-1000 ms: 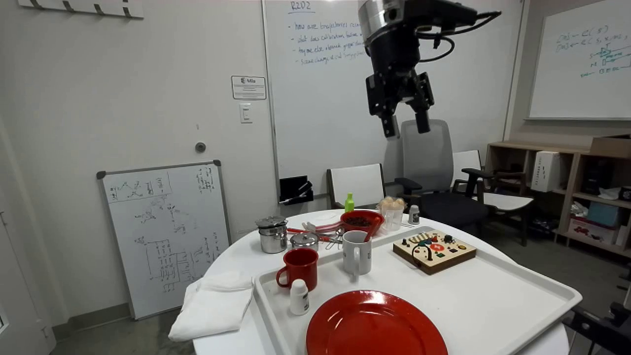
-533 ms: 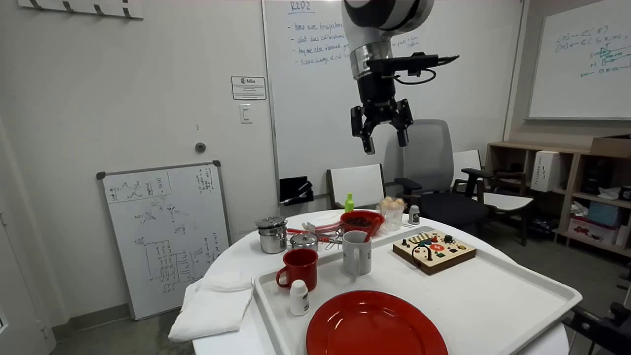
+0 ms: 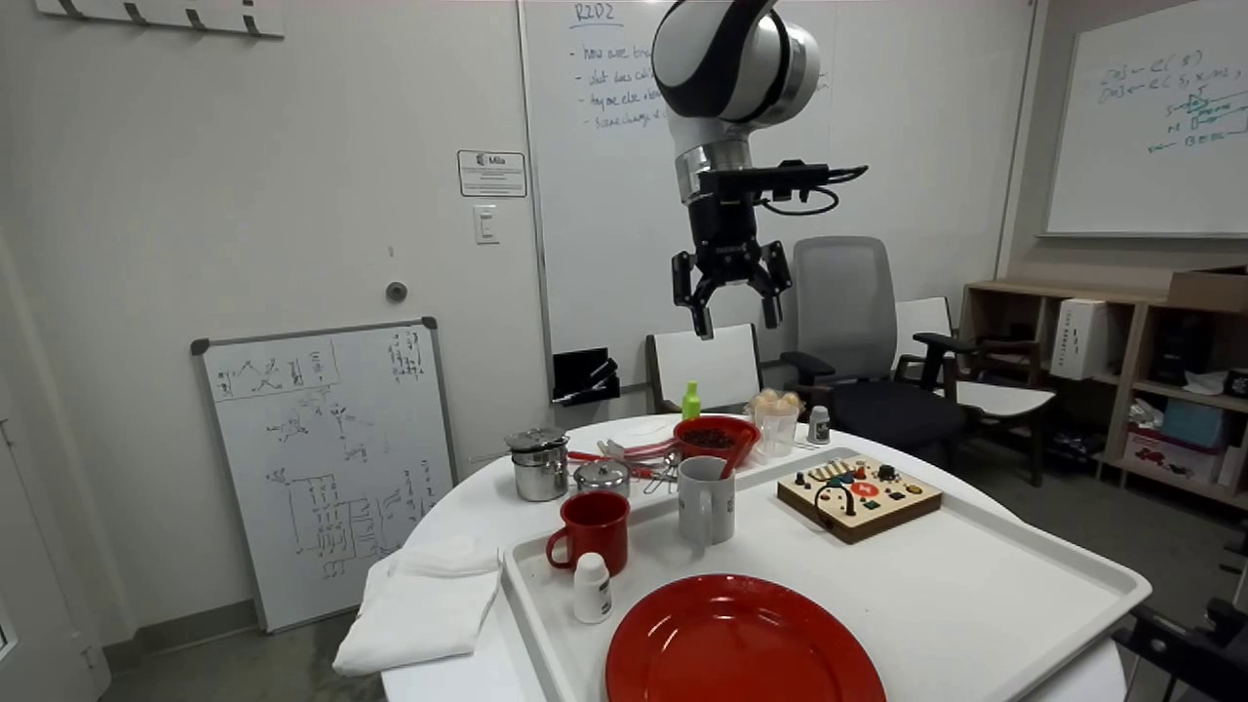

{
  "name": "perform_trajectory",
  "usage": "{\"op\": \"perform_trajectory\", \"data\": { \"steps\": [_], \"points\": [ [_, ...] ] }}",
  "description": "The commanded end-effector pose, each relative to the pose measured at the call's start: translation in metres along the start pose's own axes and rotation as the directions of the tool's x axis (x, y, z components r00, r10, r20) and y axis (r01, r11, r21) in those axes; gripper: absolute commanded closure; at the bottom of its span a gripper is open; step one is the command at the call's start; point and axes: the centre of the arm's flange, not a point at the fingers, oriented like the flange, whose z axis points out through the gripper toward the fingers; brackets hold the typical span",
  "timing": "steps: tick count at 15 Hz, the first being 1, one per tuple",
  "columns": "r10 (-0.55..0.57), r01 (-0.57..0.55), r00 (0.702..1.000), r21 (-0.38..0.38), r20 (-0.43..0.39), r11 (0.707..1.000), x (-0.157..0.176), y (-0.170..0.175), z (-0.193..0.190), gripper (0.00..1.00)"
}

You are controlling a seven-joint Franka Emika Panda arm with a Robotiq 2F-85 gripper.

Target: Move the spoon from the white mug to the red one

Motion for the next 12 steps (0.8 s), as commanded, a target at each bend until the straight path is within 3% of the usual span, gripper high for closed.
{"op": "perform_trajectory", "data": {
  "steps": [1,6,12],
  "points": [
    [0.003,-0.003,1.0,0.013,-0.004,1.0,0.005,0.0,0.003,0.0],
    [0.02,-0.019,1.0,0.111,-0.008,0.994,0.032,0.022,0.038,0.0],
    [0.03,-0.044,0.997,0.208,0.07,0.977,0.057,0.045,0.094,0.0]
  ]
}}
